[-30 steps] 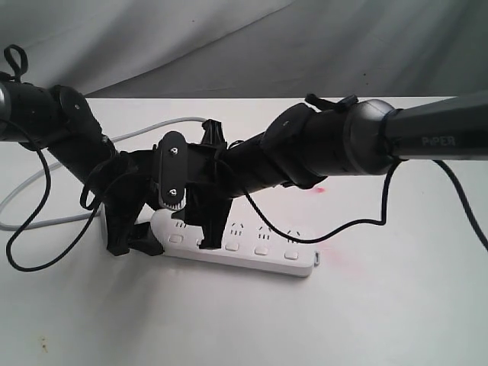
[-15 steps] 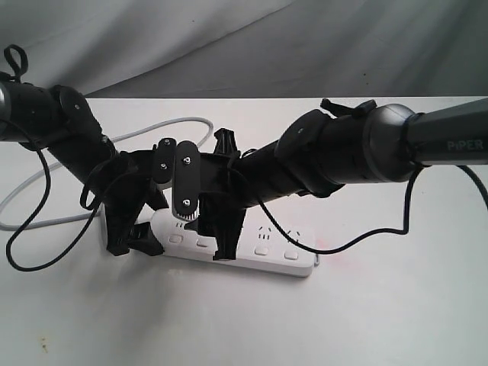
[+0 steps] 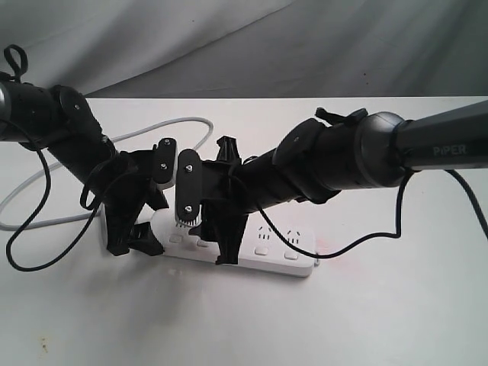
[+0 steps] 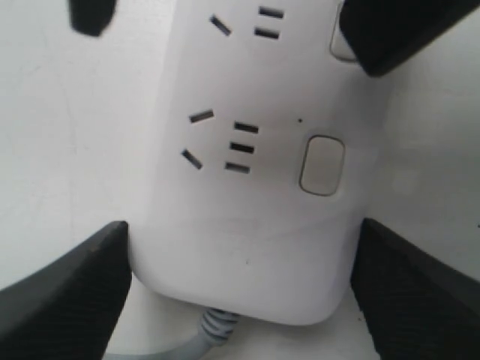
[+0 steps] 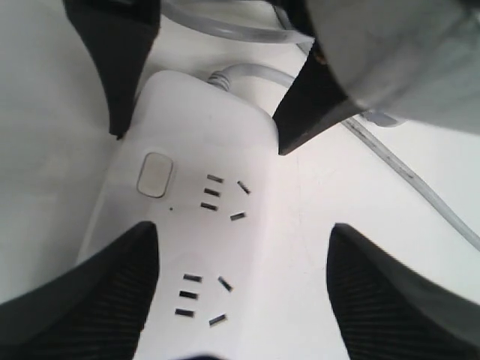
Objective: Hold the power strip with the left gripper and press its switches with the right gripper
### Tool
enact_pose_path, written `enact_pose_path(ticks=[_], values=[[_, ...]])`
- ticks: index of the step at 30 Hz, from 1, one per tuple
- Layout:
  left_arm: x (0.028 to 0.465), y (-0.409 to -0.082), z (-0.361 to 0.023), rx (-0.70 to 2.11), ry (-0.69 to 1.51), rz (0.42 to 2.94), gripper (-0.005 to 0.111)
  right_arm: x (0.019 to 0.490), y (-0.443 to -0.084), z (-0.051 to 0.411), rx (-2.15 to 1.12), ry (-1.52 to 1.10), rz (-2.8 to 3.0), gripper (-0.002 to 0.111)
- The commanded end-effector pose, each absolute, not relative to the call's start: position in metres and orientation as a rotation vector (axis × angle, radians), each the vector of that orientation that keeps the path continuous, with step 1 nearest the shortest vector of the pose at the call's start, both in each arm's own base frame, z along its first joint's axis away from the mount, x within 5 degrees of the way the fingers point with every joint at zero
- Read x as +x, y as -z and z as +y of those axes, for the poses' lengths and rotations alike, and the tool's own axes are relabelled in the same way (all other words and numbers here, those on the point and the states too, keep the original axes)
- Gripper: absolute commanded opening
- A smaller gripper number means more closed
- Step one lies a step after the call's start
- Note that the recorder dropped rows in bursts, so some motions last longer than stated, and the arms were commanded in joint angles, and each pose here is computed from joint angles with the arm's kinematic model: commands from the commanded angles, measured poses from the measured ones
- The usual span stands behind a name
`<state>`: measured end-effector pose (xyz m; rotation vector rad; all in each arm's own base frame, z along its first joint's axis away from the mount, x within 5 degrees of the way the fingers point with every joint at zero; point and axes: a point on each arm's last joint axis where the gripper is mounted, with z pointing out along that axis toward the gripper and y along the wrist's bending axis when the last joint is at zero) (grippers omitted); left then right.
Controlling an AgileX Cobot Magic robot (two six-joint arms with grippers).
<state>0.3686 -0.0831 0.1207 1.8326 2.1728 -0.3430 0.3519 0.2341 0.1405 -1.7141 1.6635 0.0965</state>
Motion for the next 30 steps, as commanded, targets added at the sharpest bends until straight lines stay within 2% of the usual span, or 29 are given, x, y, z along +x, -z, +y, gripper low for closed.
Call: enact_pose_path(ticks=[1,30], values=[[0.369,-0.121,-0.084,1.825,0.358,2.178,0.050,0.353,-0.139,0.231,-1.711,-0.090,1.675,0.060],[0.369,-0.121,-0.084,1.825,0.358,2.178,0.050,0.345,-0.113,0.225,-1.733,-0.115,1.751,0.060]])
